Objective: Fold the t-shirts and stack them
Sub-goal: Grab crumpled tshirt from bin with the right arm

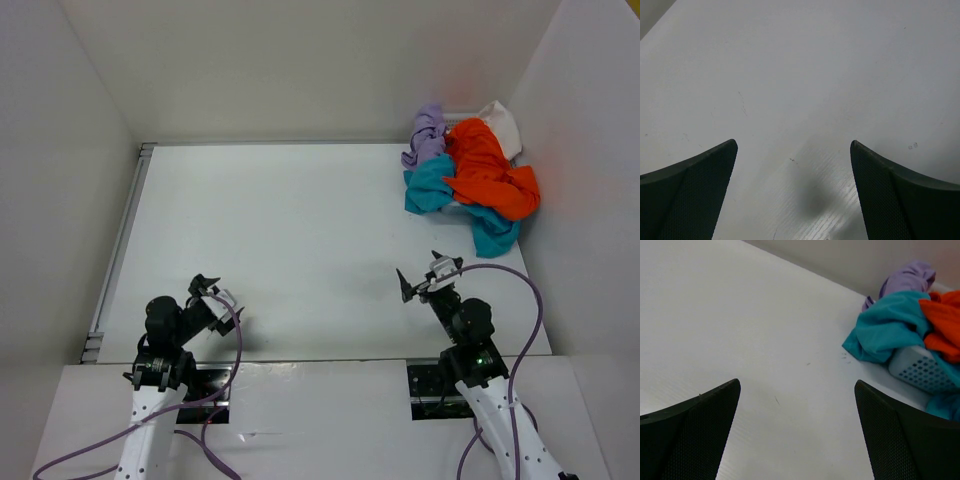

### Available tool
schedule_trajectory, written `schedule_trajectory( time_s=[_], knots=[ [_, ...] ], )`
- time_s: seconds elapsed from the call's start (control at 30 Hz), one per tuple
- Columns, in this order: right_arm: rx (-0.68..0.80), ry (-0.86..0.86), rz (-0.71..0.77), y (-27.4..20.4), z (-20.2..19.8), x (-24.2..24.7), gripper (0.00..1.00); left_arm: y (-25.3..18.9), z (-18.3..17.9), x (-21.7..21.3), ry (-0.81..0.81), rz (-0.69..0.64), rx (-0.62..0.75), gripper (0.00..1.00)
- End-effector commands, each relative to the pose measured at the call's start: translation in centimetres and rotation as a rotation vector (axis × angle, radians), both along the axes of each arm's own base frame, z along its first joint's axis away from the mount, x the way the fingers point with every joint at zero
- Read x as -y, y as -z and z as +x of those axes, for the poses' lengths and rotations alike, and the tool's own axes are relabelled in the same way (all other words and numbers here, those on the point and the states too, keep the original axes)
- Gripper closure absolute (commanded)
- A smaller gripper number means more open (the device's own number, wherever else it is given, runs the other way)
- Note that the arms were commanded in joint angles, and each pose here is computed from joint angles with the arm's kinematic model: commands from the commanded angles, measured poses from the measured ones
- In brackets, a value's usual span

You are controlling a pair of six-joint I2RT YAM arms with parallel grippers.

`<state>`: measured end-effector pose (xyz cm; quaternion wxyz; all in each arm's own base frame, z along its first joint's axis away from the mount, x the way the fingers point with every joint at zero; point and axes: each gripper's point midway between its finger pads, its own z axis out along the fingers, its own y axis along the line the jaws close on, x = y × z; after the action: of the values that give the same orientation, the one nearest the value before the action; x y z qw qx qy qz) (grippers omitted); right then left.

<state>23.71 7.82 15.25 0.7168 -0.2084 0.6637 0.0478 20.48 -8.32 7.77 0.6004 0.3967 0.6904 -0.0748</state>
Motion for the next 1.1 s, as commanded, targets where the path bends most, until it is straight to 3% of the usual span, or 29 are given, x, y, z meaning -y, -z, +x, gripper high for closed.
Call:
schedule_trajectory(
  time_s=[0.0, 0.07, 0.1, 0.2, 0.23, 0.27, 0.3, 0.37, 0.43, 0.47, 0.6, 0.67, 0.77, 0.8, 0.87, 0.9, 0.93, 0.97, 1.0, 1.07],
  knots=[
    [0.245, -0.072, 0.027, -5.0, -0.7, -1.0, 0.01, -3.2, 0.3, 0.6, 0.033, -0.021, 0.162, 0.00],
    [0.279, -0.079, 0.083, -6.6, -1.0, -1.1, 0.01, -3.2, 0.3, 0.6, 0.036, -0.011, 0.169, 0.00],
    [0.284, -0.111, 0.068, -6.6, -1.2, -1.6, 0.01, -3.0, 0.5, 0.4, 0.052, 0.050, 0.207, 0.00],
    [0.402, -0.181, 0.033, -9.3, -2.4, -2.6, 0.01, -2.7, 0.5, 0.3, 0.044, 0.049, 0.194, 0.00],
    [0.418, -0.120, 0.109, -10.5, -2.2, -1.5, 0.01, -3.2, 0.4, 0.6, 0.071, 0.058, 0.223, 0.00],
    [0.382, -0.092, 0.317, -11.5, -2.3, -0.8, 0.01, -3.6, 0.1, 1.0, 0.113, 0.082, 0.253, 0.00],
    [0.381, -0.046, 0.428, -12.5, -2.3, 0.3, 0.01, -3.3, -0.3, 1.5, 0.170, 0.120, 0.276, 0.00],
    [0.338, 0.017, 0.545, -13.2, -2.2, 1.5, 0.01, -4.9, -0.3, 2.1, 0.239, 0.196, 0.399, 0.00],
    [0.290, 0.017, 0.618, -13.4, -2.3, 1.5, 0.01, -7.1, -0.6, 1.6, 0.306, 0.454, 0.602, 0.00],
    [0.264, 0.021, 0.656, -13.4, -2.3, 1.6, 0.01, -8.2, 0.0, 1.1, 0.255, 0.454, 0.626, 0.00],
    [0.137, 0.049, 0.818, -12.7, -1.7, 1.6, 0.01, -16.4, 2.6, -4.6, -0.194, 0.474, 0.881, 0.00],
    [0.157, 0.036, 0.837, -15.0, -1.9, 1.6, 0.01, -18.7, 1.9, -5.4, -0.253, 0.476, 0.919, 0.00],
    [0.005, 0.148, 0.837, -16.5, 1.2, 1.4, 0.01, -20.8, 1.3, -5.3, -0.251, 0.421, 0.881, 0.00],
    [-0.066, 0.208, 0.806, -18.1, 3.9, 1.0, 0.01, -22.1, 1.7, -5.5, -0.256, 0.416, 0.834, 0.00],
    [-0.221, 0.292, 0.701, -16.9, 6.9, 0.3, 0.01, -23.2, 2.8, -5.9, -0.274, 0.376, 0.744, 0.00],
    [-0.198, 0.286, 0.683, -20.7, 8.2, 0.0, 0.01, -21.5, 5.4, -6.7, -0.304, 0.345, 0.578, 0.00],
    [-0.236, 0.305, 0.632, -20.5, 9.8, -0.4, 0.01, -21.7, 6.5, -7.1, -0.325, 0.331, 0.504, 0.00],
    [-0.314, 0.338, 0.522, -17.9, 12.6, -1.1, 0.01, -24.7, 7.0, -7.2, -0.346, 0.302, 0.465, 0.00],
    [-0.286, 0.338, 0.495, -19.9, 13.7, -1.5, 0.01, -22.4, 9.9, -7.3, -0.359, 0.268, 0.288, 0.00],
    [-0.276, 0.482, 0.406, -18.7, 16.2, 0.0, 0.01, -21.5, 11.5, -8.1, -0.423, 0.228, 0.104, 0.00]
  ],
)
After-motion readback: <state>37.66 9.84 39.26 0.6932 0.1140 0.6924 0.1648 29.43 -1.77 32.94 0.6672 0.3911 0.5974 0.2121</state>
